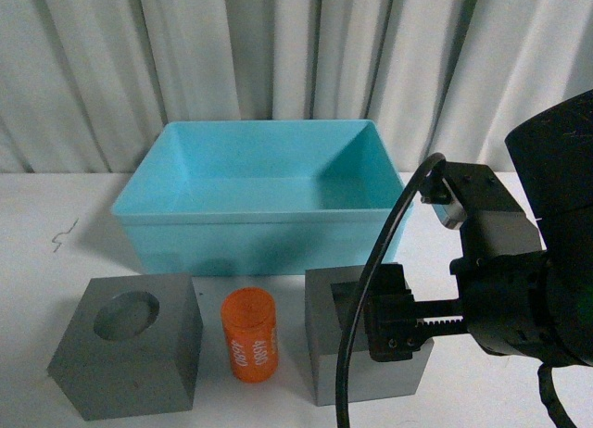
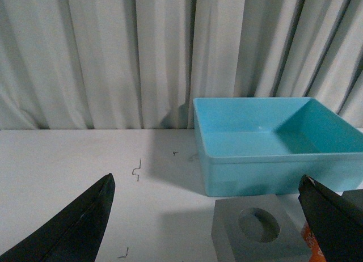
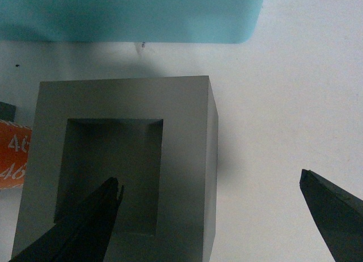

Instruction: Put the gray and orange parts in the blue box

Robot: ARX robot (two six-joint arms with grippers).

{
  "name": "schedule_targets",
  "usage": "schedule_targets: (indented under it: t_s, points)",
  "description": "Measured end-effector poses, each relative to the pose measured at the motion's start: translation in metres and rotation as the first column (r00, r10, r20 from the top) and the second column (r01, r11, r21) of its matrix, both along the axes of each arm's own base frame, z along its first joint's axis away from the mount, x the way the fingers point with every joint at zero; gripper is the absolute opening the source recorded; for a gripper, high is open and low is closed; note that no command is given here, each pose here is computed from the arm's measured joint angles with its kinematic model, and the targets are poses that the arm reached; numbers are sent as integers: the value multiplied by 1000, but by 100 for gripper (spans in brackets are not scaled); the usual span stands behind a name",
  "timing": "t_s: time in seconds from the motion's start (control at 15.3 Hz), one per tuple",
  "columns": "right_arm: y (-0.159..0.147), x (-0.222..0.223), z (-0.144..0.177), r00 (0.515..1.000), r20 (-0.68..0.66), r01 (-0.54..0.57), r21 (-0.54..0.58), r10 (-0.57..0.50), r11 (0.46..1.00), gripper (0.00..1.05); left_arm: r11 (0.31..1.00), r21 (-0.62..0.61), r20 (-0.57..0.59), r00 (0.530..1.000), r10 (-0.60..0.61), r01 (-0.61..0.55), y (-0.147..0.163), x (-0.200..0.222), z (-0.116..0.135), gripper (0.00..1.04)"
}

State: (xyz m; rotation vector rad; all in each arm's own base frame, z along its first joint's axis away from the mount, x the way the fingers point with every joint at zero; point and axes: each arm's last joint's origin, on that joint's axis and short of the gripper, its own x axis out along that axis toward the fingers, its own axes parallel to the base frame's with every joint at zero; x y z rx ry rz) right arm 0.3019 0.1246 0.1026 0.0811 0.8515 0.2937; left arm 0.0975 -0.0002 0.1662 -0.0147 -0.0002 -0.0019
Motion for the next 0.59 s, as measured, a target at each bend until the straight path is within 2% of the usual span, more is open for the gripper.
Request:
schedule_targets:
  t_s: [0.07,0.33,0.46,0.52,0.59]
  points:
    - [0,2,-2,1000,-13,11,0,-11,1000,97,1000,0,0,1000,1,-1,0,0,0,98]
    - [-1,2,-3,1000,-20,19,12,-19,1000,56,1000,0,0,1000,0,0,0,0,0,98]
    - [-5,-4,0,1000,-18,22,11,-22,1000,29,1000,0,0,1000,0,0,0,0,0,98]
    - [-9,-10,3,999,-15,34,-8,-34,999,21,1000,0,0,1000,1,-1,0,0,0,98]
    - [-14,-19,9,999,-14,33,-12,-33,999,19,1000,0,0,1000,0,0,0,0,0,98]
